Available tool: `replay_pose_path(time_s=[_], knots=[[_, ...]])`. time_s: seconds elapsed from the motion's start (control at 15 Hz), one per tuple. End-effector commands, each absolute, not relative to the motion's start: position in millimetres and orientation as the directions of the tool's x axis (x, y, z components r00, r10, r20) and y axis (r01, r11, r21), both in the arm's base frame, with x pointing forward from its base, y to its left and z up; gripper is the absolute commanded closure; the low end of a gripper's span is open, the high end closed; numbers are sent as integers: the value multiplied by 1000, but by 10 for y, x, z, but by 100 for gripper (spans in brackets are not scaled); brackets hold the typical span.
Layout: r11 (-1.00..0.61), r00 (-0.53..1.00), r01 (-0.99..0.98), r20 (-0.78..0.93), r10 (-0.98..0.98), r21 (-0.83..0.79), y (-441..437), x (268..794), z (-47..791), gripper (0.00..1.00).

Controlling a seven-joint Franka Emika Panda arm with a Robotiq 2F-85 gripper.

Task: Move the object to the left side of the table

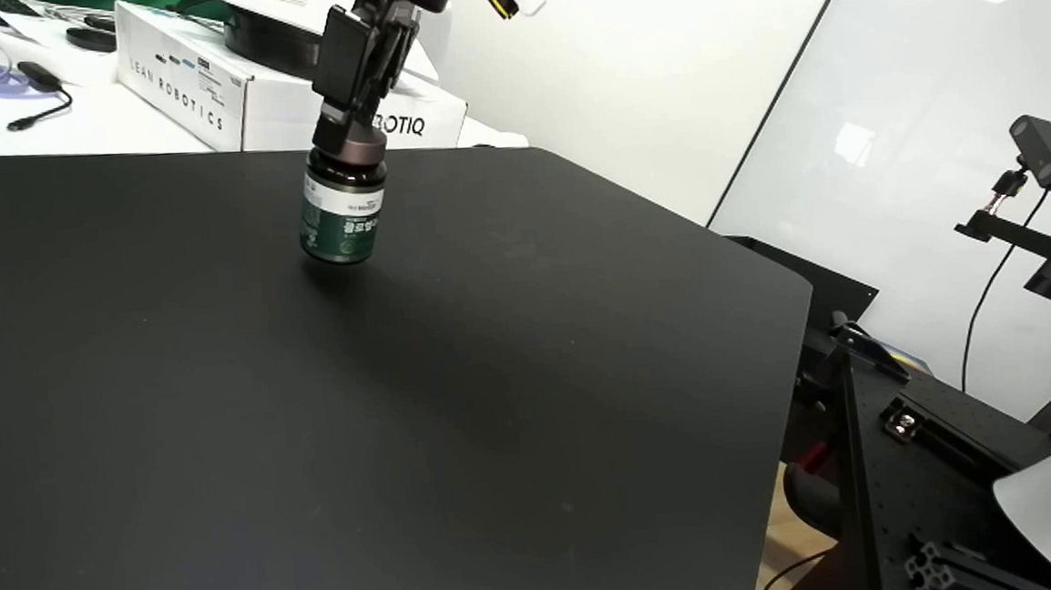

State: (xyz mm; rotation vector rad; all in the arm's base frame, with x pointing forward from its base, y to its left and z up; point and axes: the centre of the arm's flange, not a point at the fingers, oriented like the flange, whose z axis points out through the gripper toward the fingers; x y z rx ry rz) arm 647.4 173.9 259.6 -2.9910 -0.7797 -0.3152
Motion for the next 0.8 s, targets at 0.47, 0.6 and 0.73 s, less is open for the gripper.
replay_pose_path(time_s=[0.47,0.6,0.73], knots=[[-845,823,534,231,518,-8,1885,6616,2681,7],[-840,815,542,244,525,-4,1934,6610,2969,0],[-834,800,551,274,533,14,1976,6560,3347,0]])
